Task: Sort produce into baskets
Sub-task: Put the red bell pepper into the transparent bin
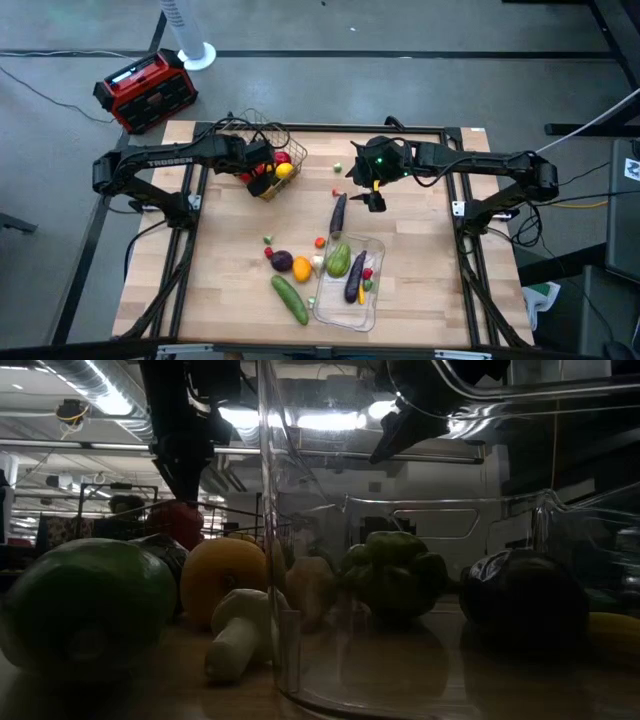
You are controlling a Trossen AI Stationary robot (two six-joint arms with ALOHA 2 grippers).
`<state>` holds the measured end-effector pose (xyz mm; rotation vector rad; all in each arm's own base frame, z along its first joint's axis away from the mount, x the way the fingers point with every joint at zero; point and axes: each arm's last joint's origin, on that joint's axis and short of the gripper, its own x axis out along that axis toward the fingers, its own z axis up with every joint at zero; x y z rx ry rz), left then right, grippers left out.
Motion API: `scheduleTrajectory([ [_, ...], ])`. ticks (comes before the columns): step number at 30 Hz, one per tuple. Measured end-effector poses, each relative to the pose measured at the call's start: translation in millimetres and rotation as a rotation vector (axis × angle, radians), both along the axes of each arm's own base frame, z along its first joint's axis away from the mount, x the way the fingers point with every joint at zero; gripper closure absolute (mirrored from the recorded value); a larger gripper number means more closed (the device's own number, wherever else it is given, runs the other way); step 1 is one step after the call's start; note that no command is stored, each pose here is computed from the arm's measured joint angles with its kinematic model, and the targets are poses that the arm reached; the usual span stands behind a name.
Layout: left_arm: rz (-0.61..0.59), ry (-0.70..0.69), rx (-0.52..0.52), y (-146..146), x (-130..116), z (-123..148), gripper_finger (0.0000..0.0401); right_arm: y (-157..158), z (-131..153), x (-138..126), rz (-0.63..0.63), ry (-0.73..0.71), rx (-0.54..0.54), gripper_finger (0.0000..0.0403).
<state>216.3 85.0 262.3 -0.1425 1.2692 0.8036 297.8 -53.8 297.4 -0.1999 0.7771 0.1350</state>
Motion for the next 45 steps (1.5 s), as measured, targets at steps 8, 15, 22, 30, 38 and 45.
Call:
scheduleTrajectory([
  [8, 0.016, 0.019, -0.010, -1, -3, -9, 0.0018, 0, 0, 0, 0.000, 0.000, 0.000, 0.0091],
  [15, 0.021, 0.083, -0.011, -3, -11, -31, 0.0019, 0, 0, 0, 0.000, 0.001, 0.000, 0.0091],
  [22, 0.038, 0.082, 0.035, -2, -11, -38, 0.0043, 0, 0, 0, 0.000, 0.001, 0.000, 0.0091],
  [30, 0.038, 0.025, 0.052, 0, -4, -28, 0.0111, 0, 0, 0, 0.000, 0.001, 0.000, 0.0091],
  [38, 0.051, -0.228, 0.067, -2, 19, 17, 0.0108, 0, 0, 0, 0.000, 0.001, 0.000, 0.0091],
  [45, -0.066, -0.639, -0.108, -34, 56, 38, 0.0106, 0, 0, 0, 0.000, 0.001, 0.000, 0.0091],
])
